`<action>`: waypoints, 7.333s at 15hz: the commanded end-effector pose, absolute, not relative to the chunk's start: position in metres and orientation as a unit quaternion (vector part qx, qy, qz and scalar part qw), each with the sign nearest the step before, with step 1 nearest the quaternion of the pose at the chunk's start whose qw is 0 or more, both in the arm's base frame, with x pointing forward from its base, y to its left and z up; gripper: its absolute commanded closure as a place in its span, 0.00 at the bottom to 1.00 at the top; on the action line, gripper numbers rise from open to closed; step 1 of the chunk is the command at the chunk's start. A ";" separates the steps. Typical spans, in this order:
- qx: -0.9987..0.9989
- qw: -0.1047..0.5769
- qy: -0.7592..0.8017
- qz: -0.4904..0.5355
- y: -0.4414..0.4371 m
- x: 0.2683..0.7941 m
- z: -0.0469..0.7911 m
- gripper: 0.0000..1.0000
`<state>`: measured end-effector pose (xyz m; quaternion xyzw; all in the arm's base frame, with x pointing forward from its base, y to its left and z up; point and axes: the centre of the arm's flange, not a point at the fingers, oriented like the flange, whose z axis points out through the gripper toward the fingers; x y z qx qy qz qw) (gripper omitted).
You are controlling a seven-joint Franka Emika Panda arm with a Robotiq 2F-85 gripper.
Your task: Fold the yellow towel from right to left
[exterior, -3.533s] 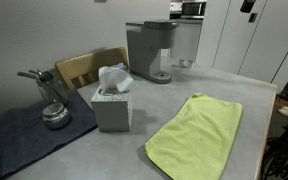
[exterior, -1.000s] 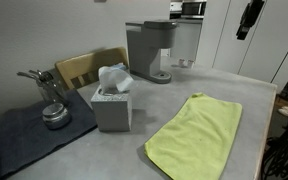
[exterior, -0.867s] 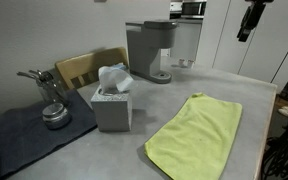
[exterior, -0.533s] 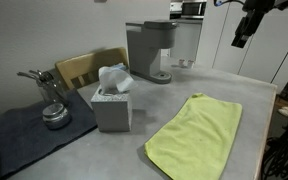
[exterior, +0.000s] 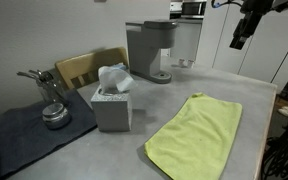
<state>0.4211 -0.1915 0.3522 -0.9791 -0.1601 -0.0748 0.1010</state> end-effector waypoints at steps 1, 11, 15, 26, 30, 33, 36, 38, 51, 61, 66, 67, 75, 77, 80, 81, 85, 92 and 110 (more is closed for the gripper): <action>-0.986 0.104 -0.120 -0.050 -0.189 0.426 0.337 0.00; -0.991 0.094 -0.082 0.040 -0.178 0.444 0.286 0.00; -0.988 0.099 -0.100 0.056 -0.175 0.450 0.260 0.00; -0.980 0.112 -0.134 0.092 -0.170 0.449 0.204 0.00; -0.983 0.100 -0.123 0.090 -0.170 0.448 0.192 0.00; -0.986 0.087 -0.113 0.085 -0.168 0.449 0.184 0.00; -0.990 0.069 -0.097 0.076 -0.163 0.451 0.176 0.00; -0.992 0.056 -0.084 0.071 -0.160 0.453 0.171 0.00; -0.995 0.043 -0.033 0.084 -0.141 0.454 0.148 0.00; -0.994 0.053 -0.030 0.094 -0.139 0.450 0.139 0.00; -0.994 0.055 -0.030 0.094 -0.139 0.450 0.138 0.30; -0.993 0.056 -0.031 0.095 -0.139 0.450 0.138 0.32; -0.993 0.059 -0.034 0.096 -0.138 0.451 0.138 0.77; -0.993 0.060 -0.034 0.096 -0.138 0.452 0.138 0.91; -0.993 0.061 -0.036 0.096 -0.136 0.453 0.138 1.00; -0.993 0.062 -0.036 0.096 -0.136 0.453 0.138 1.00; -0.993 0.065 -0.035 0.089 -0.135 0.455 0.146 0.99; -0.994 0.084 -0.050 0.048 -0.115 0.463 0.189 0.99; -0.978 0.208 -0.031 -0.014 -0.094 0.436 0.288 0.99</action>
